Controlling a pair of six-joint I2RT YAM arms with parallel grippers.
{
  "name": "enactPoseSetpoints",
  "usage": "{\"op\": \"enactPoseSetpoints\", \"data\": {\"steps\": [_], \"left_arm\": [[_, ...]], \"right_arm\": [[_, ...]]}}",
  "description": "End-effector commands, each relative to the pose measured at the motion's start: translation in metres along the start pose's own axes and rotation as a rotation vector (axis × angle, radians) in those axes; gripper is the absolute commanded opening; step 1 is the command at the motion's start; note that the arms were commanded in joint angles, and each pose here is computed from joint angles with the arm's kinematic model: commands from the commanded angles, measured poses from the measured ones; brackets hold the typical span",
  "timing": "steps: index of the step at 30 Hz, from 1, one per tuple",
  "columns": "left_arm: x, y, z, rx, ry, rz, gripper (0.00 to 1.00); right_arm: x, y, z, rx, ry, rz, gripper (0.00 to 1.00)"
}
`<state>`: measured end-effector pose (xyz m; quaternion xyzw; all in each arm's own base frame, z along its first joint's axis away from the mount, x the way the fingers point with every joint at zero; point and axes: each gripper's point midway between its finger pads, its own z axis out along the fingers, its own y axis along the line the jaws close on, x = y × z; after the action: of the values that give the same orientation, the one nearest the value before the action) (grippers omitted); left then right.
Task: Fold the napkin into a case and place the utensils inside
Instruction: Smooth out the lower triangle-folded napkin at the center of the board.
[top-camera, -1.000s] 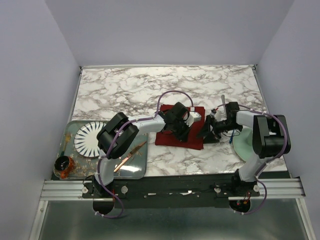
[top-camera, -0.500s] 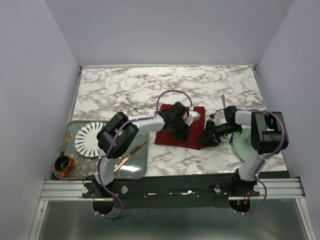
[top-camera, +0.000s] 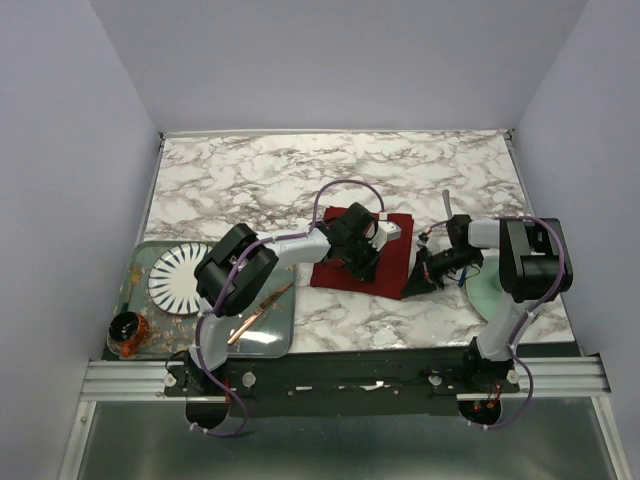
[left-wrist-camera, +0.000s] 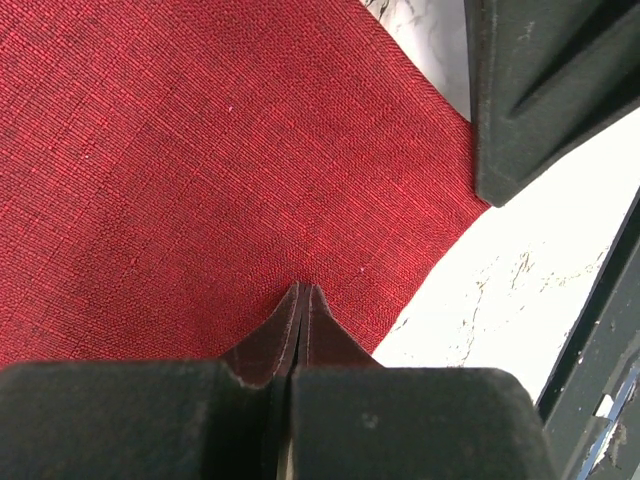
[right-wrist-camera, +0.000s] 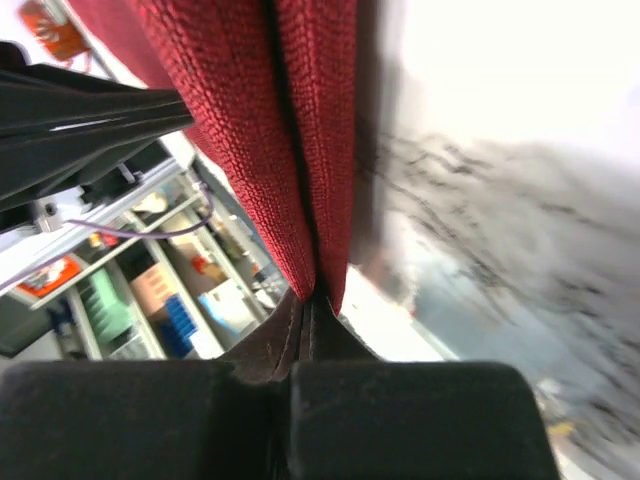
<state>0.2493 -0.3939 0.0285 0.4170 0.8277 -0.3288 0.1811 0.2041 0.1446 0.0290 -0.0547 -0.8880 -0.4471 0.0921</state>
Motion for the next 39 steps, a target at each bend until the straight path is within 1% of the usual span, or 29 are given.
{"op": "enactPoseSetpoints", "data": {"steps": [1, 3, 4, 5, 6, 7, 9, 10, 12, 13, 15, 16, 17, 18, 19, 21, 23, 24, 25, 26, 28, 29, 30, 31, 32, 33, 34, 35, 39], "left_arm": [[0.029, 0.024, 0.005, -0.076, 0.071, -0.041, 0.00], [0.027, 0.024, 0.001, -0.077, 0.068, -0.042, 0.00], [0.027, 0.024, -0.001, -0.078, 0.069, -0.046, 0.00], [0.023, 0.022, -0.004, -0.070, 0.057, -0.046, 0.00], [0.022, 0.020, -0.007, -0.064, 0.053, -0.049, 0.03], [0.019, 0.018, -0.010, -0.052, 0.045, -0.046, 0.13], [-0.001, 0.008, -0.026, -0.020, -0.022, -0.030, 0.24], [-0.010, 0.005, -0.033, -0.011, -0.050, -0.020, 0.40], [-0.040, -0.007, -0.059, 0.005, -0.141, 0.023, 0.51], [-0.050, -0.011, -0.068, 0.004, -0.169, 0.040, 0.60], [-0.071, -0.019, -0.096, -0.019, -0.239, 0.087, 0.68], [-0.076, -0.019, -0.106, -0.041, -0.260, 0.109, 0.76], [-0.086, -0.024, -0.126, -0.061, -0.308, 0.141, 0.80], [-0.086, -0.024, -0.135, -0.079, -0.323, 0.156, 0.87], [-0.089, -0.018, -0.146, -0.128, -0.345, 0.185, 0.99], [-0.099, -0.022, -0.178, -0.193, -0.424, 0.255, 0.99], [-0.109, -0.025, -0.210, -0.273, -0.511, 0.334, 0.99], [-0.110, -0.022, -0.213, -0.299, -0.558, 0.358, 0.99], [-0.109, -0.023, -0.216, -0.309, -0.587, 0.380, 0.99], [-0.111, -0.025, -0.225, -0.323, -0.631, 0.408, 0.99], [-0.104, -0.020, -0.219, -0.340, -0.653, 0.446, 0.99], [-0.100, -0.017, -0.213, -0.333, -0.615, 0.440, 0.99], [-0.108, -0.020, -0.220, -0.275, -0.612, 0.421, 0.99], [-0.092, -0.018, -0.214, -0.186, -0.538, 0.356, 0.99], [-0.088, -0.015, -0.207, -0.106, -0.513, 0.277, 0.99], [-0.085, -0.019, -0.210, 0.010, -0.526, 0.111, 0.99], [-0.082, -0.020, -0.207, 0.062, -0.523, 0.050, 0.99], [-0.076, -0.021, -0.201, 0.117, -0.510, -0.001, 0.99], [-0.049, -0.031, -0.179, 0.272, -0.462, -0.192, 0.99]], "right_arm": [[-0.001, -0.025, -0.001, 0.130, 0.015, 0.042, 0.01], [-0.005, -0.028, -0.002, 0.152, 0.011, 0.041, 0.01], [-0.007, -0.028, -0.003, 0.158, 0.011, 0.041, 0.05], [-0.009, -0.028, -0.004, 0.167, 0.014, 0.039, 0.08], [-0.014, -0.028, -0.005, 0.166, 0.017, 0.035, 0.18], [-0.016, -0.026, -0.005, 0.162, 0.023, 0.028, 0.27], [-0.015, -0.015, -0.008, 0.122, 0.045, 0.032, 0.38], [-0.020, -0.007, -0.013, 0.107, 0.031, -0.020, 0.41], [-0.019, 0.011, -0.022, 0.062, 0.026, -0.087, 0.49], [-0.025, 0.028, -0.034, 0.060, -0.018, -0.170, 0.52], [-0.025, 0.044, -0.048, 0.059, -0.054, -0.299, 0.61], [-0.026, 0.049, -0.055, 0.073, -0.075, -0.356, 0.65], [-0.030, 0.065, -0.070, 0.096, -0.134, -0.475, 0.69], [-0.033, 0.072, -0.076, 0.108, -0.163, -0.532, 0.76], [-0.037, 0.081, -0.084, 0.117, -0.199, -0.585, 0.80], [-0.047, 0.111, -0.106, 0.129, -0.299, -0.729, 0.90], [-0.054, 0.131, -0.117, 0.148, -0.367, -0.842, 0.96], [-0.052, 0.146, -0.123, 0.156, -0.405, -0.922, 1.00], [-0.049, 0.157, -0.117, 0.159, -0.406, -0.995, 1.00], [-0.057, 0.169, -0.118, 0.169, -0.455, -1.092, 1.00], [-0.050, 0.183, -0.104, 0.102, -0.469, -1.164, 1.00], [-0.056, 0.198, -0.104, 0.040, -0.519, -1.148, 1.00], [-0.048, 0.207, -0.097, -0.062, -0.497, -1.121, 1.00], [-0.050, 0.200, -0.084, -0.127, -0.446, -1.036, 1.00], [-0.045, 0.205, -0.077, -0.212, -0.397, -0.958, 1.00], [-0.035, 0.210, -0.068, -0.308, -0.312, -0.879, 1.00], [-0.030, 0.207, -0.052, -0.332, -0.235, -0.794, 1.00], [-0.025, 0.193, -0.036, -0.352, -0.143, -0.646, 1.00], [-0.003, 0.163, -0.003, -0.353, -0.063, -0.469, 1.00]]}}
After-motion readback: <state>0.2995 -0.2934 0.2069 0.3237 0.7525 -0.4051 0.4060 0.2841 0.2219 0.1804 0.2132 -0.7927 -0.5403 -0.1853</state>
